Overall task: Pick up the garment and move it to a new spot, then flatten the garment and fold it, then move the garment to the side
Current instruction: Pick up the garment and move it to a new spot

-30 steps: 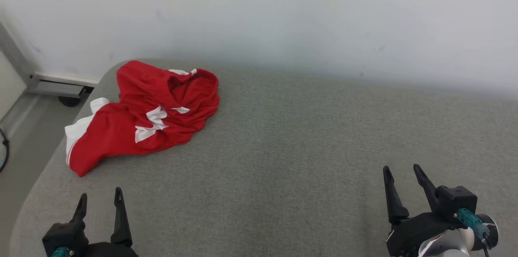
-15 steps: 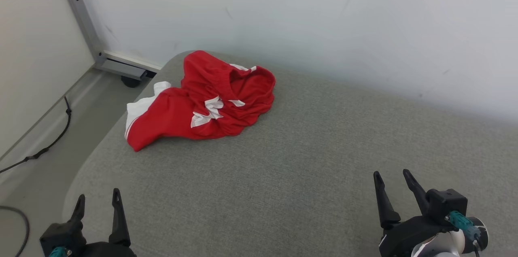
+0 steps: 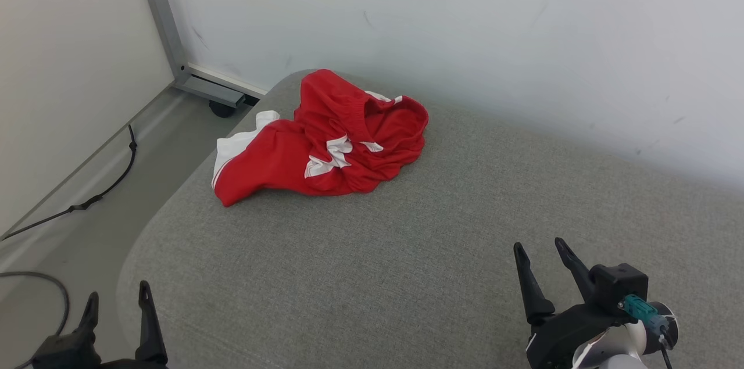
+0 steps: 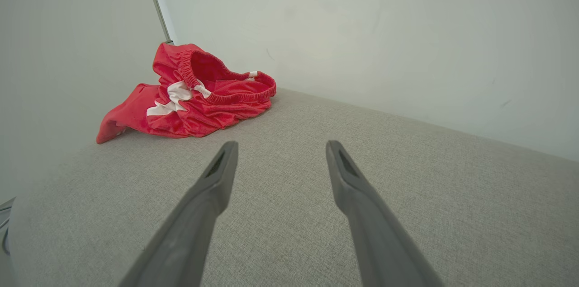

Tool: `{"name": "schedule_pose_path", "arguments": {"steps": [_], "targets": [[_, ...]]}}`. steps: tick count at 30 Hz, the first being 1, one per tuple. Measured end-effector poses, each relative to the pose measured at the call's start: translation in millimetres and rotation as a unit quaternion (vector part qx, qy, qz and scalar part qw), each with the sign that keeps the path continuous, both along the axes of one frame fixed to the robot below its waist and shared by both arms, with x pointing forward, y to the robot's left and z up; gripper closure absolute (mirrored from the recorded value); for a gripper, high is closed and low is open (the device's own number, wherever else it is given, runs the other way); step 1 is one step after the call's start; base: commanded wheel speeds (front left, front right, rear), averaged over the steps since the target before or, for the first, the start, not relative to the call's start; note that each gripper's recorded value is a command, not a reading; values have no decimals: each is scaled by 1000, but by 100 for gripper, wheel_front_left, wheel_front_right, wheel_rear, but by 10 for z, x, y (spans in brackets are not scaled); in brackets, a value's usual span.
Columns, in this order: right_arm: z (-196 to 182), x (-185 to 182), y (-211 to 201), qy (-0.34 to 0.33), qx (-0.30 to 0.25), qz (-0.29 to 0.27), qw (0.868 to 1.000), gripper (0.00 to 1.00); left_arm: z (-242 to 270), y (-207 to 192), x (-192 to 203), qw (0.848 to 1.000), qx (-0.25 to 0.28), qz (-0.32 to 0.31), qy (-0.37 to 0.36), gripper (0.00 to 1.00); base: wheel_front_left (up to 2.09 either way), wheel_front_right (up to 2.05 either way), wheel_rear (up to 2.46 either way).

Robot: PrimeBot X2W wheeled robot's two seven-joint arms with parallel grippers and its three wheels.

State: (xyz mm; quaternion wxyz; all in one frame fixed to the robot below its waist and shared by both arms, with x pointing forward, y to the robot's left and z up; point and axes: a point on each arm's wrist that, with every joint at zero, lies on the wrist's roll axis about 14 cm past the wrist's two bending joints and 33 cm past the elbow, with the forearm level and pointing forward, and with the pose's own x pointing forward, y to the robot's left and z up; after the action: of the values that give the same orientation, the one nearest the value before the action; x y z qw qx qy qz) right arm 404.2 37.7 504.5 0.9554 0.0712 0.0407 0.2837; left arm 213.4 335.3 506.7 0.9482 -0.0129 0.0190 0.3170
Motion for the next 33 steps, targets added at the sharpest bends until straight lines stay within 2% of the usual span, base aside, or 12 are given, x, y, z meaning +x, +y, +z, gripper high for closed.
{"name": "schedule_pose_path", "arguments": {"steps": [9, 19, 26, 33], "targets": [[-35, -1, -38, 4, -3, -3, 1000, 0, 60, -41, 160, 999, -18, -28, -10, 0, 0, 0, 0], [-105, 57, -170, 12, -7, -14, 1000, 0, 648, 73, 897, 992, -8, -114, -54, 0, 0, 0, 0], [-195, 127, -326, 23, -16, -30, 999, 0, 964, 97, 1433, 985, 27, -169, -35, 0, 0, 0, 0], [-149, 284, -487, 14, -18, -49, 999, 0, 1096, 51, 1968, 979, -10, -202, -23, 0, 0, 0, 0]]}}
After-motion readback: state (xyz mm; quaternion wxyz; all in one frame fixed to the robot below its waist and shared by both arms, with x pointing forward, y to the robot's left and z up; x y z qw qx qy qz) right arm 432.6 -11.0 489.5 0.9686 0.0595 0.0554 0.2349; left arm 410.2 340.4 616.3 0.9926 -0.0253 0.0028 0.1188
